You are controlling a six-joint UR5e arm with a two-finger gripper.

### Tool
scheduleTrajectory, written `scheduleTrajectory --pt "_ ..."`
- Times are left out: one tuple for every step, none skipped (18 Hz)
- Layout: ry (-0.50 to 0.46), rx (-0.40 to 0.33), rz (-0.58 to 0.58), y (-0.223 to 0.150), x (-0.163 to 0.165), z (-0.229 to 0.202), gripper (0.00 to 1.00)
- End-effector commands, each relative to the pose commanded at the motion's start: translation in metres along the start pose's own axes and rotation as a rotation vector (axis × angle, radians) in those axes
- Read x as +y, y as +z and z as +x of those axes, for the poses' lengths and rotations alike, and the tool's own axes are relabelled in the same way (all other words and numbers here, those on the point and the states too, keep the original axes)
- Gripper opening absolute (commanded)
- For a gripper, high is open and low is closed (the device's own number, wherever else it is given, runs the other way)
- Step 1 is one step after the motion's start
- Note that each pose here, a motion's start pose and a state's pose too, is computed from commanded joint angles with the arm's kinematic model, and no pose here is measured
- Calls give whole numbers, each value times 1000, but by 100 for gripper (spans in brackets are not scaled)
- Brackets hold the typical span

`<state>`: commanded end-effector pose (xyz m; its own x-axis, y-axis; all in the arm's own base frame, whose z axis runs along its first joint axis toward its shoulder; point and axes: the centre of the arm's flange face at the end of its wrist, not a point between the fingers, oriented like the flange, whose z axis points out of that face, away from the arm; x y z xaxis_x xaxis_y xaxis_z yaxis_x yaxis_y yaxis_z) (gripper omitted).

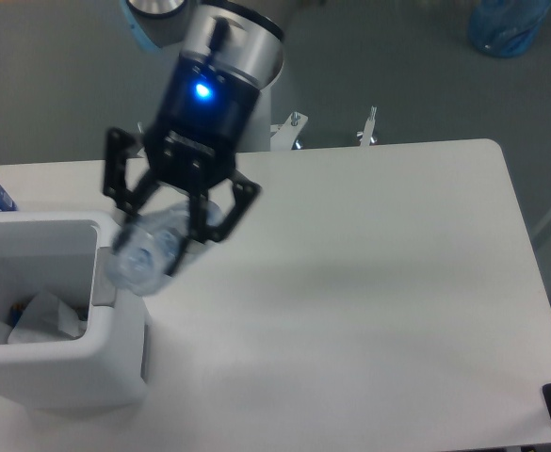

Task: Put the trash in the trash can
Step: 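Lift the bottle and carry it over the trash bin, then lower the bottle into the bin and release it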

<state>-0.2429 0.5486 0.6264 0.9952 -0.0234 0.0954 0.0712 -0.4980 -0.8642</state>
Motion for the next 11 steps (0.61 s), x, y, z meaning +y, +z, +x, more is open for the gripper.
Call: scheduleTrajectory --pt "7 4 4 -1 -3 5 54" --pt "13 12 4 0 -4 12 54" --pt "20 22 3 2 -4 18 54" --pt "24 27 1 5 -4 21 54" --pt "30 34 2 6 -6 25 54" --pt "41 41 6 8 -9 30 54" --pt "54 38 20 9 -11 31 54" --pt "64 39 29 12 -12 32 54" --pt "74 50 30 17 -12 38 54" --pt "80 53 37 18 -15 40 54" --pt "84 60 35 25 -15 42 54"
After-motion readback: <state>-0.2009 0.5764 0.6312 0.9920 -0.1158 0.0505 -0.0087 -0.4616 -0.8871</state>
